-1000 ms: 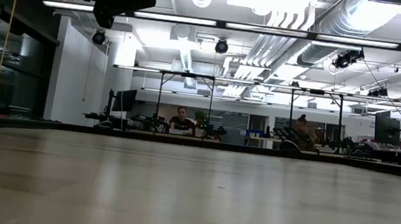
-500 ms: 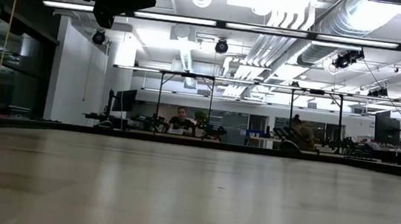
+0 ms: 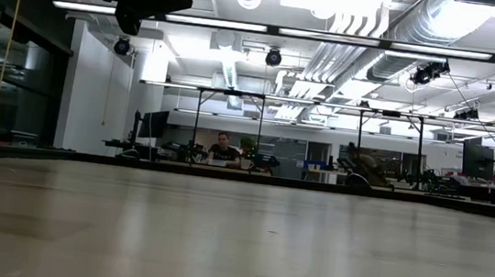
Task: Pick and place USB-C Cables
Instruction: Return to Home Position
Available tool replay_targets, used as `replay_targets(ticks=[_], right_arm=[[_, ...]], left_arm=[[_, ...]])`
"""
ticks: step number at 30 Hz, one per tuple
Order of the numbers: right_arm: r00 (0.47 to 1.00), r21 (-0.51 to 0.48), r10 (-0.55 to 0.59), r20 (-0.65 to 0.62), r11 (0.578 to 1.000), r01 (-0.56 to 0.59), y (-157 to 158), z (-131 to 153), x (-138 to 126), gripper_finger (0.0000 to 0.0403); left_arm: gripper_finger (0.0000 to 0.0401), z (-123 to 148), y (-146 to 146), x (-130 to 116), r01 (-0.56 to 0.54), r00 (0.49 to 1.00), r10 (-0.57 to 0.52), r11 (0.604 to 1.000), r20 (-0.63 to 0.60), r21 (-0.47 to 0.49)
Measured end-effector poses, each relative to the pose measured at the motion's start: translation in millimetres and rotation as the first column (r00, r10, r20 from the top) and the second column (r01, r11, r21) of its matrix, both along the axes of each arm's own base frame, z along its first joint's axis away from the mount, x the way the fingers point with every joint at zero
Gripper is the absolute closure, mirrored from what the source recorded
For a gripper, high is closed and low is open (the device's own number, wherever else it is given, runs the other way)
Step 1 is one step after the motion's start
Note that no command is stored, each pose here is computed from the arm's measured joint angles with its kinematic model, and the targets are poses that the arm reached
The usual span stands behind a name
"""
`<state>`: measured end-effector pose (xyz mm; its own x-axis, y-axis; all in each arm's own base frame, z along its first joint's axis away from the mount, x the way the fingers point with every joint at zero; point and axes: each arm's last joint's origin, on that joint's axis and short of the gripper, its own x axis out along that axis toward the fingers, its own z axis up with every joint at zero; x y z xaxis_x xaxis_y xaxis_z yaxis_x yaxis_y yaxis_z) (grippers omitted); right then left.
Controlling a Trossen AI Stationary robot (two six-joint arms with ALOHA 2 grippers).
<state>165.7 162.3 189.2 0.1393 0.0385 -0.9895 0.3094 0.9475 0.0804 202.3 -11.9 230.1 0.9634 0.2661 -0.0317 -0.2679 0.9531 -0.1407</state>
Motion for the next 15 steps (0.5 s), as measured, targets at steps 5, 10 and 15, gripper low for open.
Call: replay_targets(ticks=[5,10,15], right_arm=[[1.000,-0.007,0.000,-0.008,1.000,0.000,-0.7,-0.1,-0.7,0.0298],[1.000,-0.012,0.000,-0.012,1.000,0.000,-1.1,-0.2,-1.2,0.0270],[1.000,-0.012,0.000,-0.012,1.000,0.000,-1.2,-0.2,-1.1,0.0257]], left_arm=[[0.0190,0.0,0.0,0.0,0.000,1.000,0.000,1.000,0.000,0.000],[0.0190,0.0,0.0,0.0,0.000,1.000,0.000,1.000,0.000,0.000],[0.0190,0.0,0.0,0.0,0.000,1.000,0.000,1.000,0.000,0.000]])
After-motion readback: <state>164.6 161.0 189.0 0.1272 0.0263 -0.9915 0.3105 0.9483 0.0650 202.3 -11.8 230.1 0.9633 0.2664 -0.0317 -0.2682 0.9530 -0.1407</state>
